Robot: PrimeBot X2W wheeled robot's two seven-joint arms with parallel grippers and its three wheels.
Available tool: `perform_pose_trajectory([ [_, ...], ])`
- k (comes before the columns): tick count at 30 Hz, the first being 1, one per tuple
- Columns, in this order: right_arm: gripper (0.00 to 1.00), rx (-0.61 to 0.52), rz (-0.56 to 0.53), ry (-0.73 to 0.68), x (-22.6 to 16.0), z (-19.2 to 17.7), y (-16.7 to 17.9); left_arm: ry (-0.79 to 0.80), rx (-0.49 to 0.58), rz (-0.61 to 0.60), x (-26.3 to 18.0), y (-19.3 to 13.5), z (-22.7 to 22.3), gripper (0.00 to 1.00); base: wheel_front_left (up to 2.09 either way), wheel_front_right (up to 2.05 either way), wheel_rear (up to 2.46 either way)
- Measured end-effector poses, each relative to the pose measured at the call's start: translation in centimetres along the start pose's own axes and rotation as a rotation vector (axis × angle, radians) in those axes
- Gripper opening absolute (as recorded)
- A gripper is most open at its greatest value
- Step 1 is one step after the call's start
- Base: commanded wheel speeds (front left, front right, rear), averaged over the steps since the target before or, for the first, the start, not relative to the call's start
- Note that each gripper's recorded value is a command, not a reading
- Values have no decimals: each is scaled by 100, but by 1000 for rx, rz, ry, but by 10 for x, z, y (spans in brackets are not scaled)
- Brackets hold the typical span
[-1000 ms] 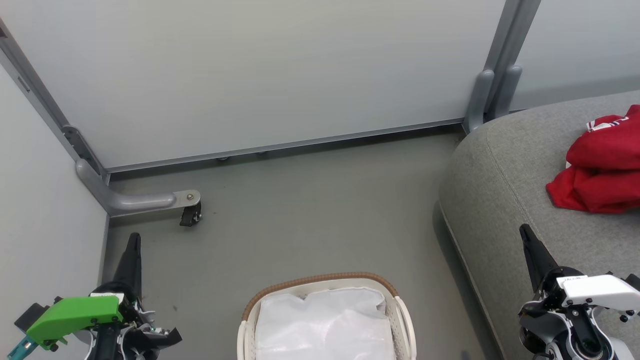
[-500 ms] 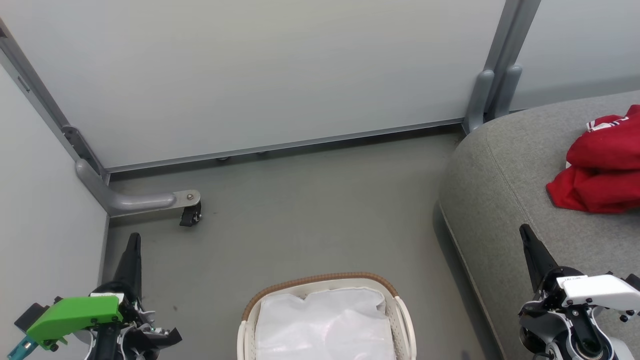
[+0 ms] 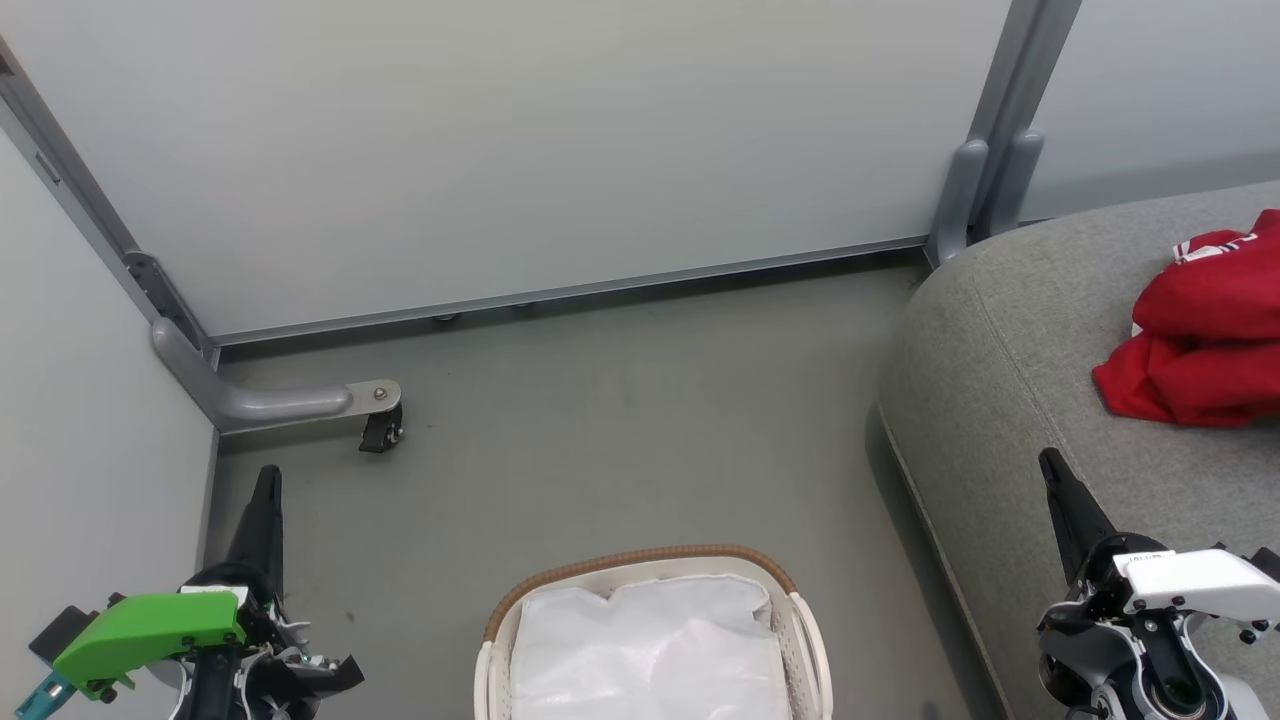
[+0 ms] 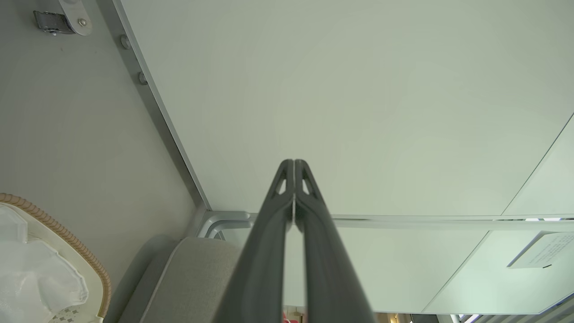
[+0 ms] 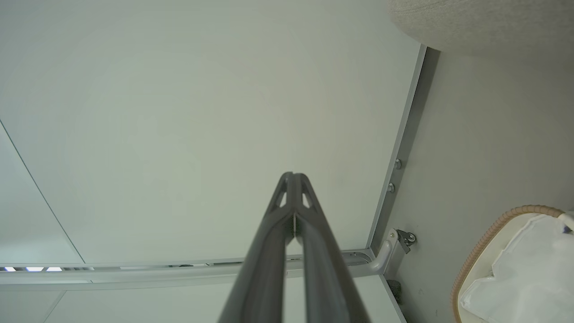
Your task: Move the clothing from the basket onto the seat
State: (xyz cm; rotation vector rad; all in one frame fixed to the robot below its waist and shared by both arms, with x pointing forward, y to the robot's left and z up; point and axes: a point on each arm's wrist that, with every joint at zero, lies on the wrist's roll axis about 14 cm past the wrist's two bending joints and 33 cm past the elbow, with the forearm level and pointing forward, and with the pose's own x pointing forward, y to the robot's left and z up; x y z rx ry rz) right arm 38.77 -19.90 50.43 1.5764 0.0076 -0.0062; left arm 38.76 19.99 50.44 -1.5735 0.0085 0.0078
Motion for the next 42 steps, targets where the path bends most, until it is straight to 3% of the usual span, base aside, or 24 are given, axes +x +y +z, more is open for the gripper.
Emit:
perform_pose_trajectory([
  [42, 0, 0, 0, 0, 0, 0, 0, 0, 0, 0, 0, 0, 0, 0, 0, 0, 0],
])
